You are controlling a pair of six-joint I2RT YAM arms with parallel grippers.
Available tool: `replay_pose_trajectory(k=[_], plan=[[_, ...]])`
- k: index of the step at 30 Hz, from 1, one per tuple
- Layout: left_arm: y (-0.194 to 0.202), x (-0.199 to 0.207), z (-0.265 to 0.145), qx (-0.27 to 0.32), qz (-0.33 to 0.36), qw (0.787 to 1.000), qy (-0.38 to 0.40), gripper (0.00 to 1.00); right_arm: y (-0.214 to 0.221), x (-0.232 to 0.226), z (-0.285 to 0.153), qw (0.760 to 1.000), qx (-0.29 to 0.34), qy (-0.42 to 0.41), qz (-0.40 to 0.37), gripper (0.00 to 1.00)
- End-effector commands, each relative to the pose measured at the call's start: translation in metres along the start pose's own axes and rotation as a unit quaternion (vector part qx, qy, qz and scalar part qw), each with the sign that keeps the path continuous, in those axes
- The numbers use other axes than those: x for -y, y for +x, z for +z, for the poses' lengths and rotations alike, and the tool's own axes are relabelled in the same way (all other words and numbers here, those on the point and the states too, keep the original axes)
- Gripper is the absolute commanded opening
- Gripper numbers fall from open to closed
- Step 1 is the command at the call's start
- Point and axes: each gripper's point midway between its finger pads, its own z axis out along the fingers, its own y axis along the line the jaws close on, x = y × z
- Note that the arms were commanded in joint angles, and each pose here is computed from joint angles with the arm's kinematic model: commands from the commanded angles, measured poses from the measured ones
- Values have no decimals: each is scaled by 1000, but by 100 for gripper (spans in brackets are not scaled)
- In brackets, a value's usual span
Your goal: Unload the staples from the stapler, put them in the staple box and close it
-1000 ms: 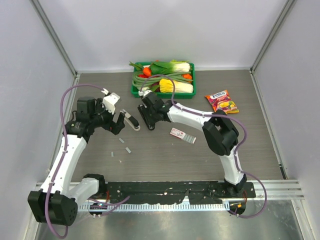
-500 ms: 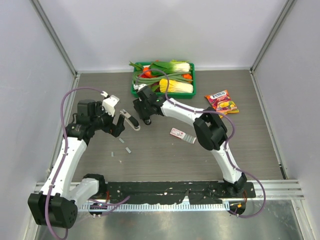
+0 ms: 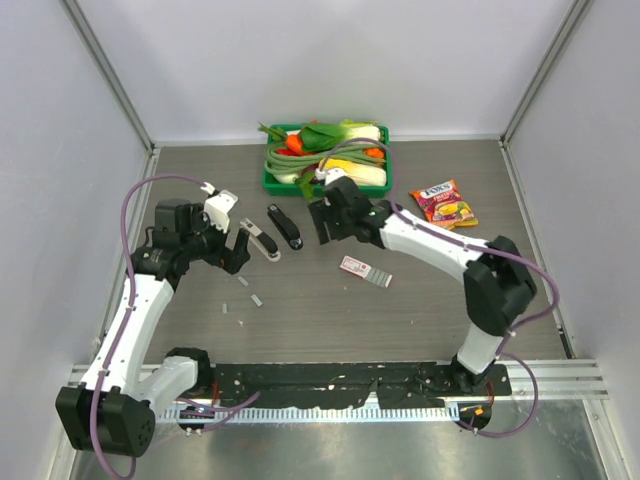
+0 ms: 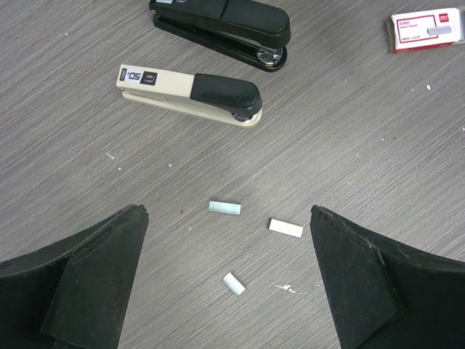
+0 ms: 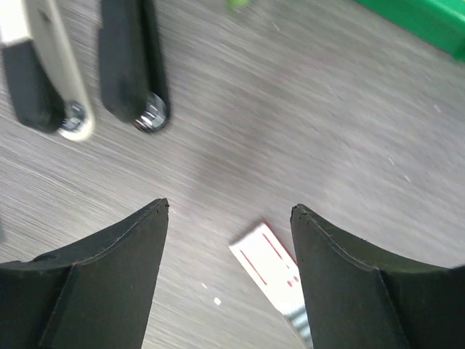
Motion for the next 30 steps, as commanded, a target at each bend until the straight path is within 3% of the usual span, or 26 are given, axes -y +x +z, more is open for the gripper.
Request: replay_pose_trajectory(k=[1,7,9,18,21,25,30], plan=[[-4,2,-4,12,-8,1000,1,100,29,32,-15,999,6,38,2,74],[-6,4,-4,13,-15,1000,7,100,54,63,-11,997,-14,67,44,69],[-6,5,-5,14,-15,1000,6,100,59,64,-6,996,-17,54,62,65],[-1,3,-4,8,-11,1000,2,100,81,57,16,996,-42,25,75,64],[-1,3,-3,7,-11,1000,1,100,87,60,20,995,-44,34,88,57],[2,2,-2,4,-10,1000,0,100,89,60,23,992,-41,34,115,41],[5,1,-1,3,-8,1000,-2,100,96,60,24,990,-48,36,125,36]])
